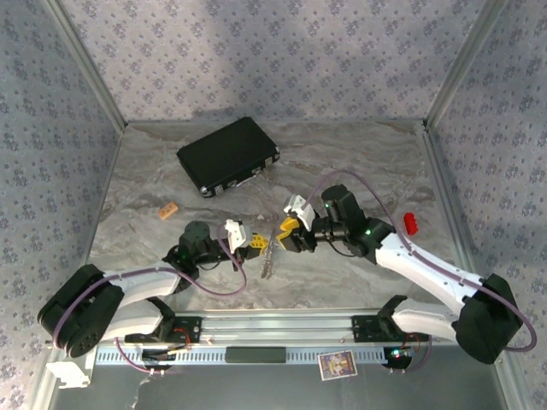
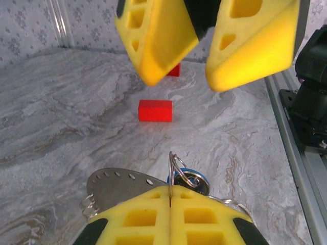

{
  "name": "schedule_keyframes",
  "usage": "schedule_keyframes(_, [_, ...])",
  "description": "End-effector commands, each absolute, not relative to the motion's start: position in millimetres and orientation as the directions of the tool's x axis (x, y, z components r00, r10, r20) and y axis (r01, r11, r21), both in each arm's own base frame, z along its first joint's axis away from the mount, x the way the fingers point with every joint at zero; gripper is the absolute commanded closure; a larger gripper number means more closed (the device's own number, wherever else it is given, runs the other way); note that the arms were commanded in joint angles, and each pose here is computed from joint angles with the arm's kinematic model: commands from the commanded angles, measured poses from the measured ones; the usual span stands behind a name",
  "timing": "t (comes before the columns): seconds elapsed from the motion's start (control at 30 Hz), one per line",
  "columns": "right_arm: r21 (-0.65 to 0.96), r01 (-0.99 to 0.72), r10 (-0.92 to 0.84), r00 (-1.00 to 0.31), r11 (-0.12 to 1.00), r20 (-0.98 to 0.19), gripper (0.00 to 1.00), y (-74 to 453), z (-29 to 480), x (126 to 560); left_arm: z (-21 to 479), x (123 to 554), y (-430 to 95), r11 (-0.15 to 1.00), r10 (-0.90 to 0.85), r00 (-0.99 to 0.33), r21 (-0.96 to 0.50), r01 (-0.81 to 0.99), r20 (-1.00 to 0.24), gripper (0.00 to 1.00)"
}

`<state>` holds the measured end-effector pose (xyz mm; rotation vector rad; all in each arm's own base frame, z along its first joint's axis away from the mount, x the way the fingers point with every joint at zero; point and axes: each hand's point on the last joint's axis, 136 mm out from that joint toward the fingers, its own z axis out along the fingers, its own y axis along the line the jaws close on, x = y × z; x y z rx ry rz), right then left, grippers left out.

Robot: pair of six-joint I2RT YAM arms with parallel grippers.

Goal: Put the keys on the keyring

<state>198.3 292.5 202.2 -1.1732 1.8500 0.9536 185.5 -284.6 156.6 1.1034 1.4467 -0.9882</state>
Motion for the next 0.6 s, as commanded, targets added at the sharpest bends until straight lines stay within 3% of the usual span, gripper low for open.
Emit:
schedule_keyframes(0.0, [0.269, -0.901, -0.337, -0.384, 0.341, -0.86, 0.61, 291, 204, 192, 176, 183, -287, 0.232, 0.055, 0.001, 0.013, 0.973, -0.998, 1.0])
schedule_keyframes(0.13, [0.201, -0.911, -0.311, -0.32, 0.36, -0.895, 0.67, 288, 205, 199, 178, 182, -289, 0.225, 0.05, 0.003, 0.014, 0.974, -0.999, 1.0])
schedule_keyframes(0.33, [0.346, -0.898, -0.314, -0.422, 0.271, -0.85, 0.66, 299, 199, 186, 181, 182, -289, 0.243, 0.045, 0.015, 0.026, 0.97, -0.999, 1.0])
schedule_keyframes(0.57, [0.165, -0.93, -0.413, -0.299, 0.33, -0.86, 0.66, 293, 172, 185, 181, 182, -289, 0.246, 0.049, 0.016, 0.027, 0.969, -0.999, 1.0])
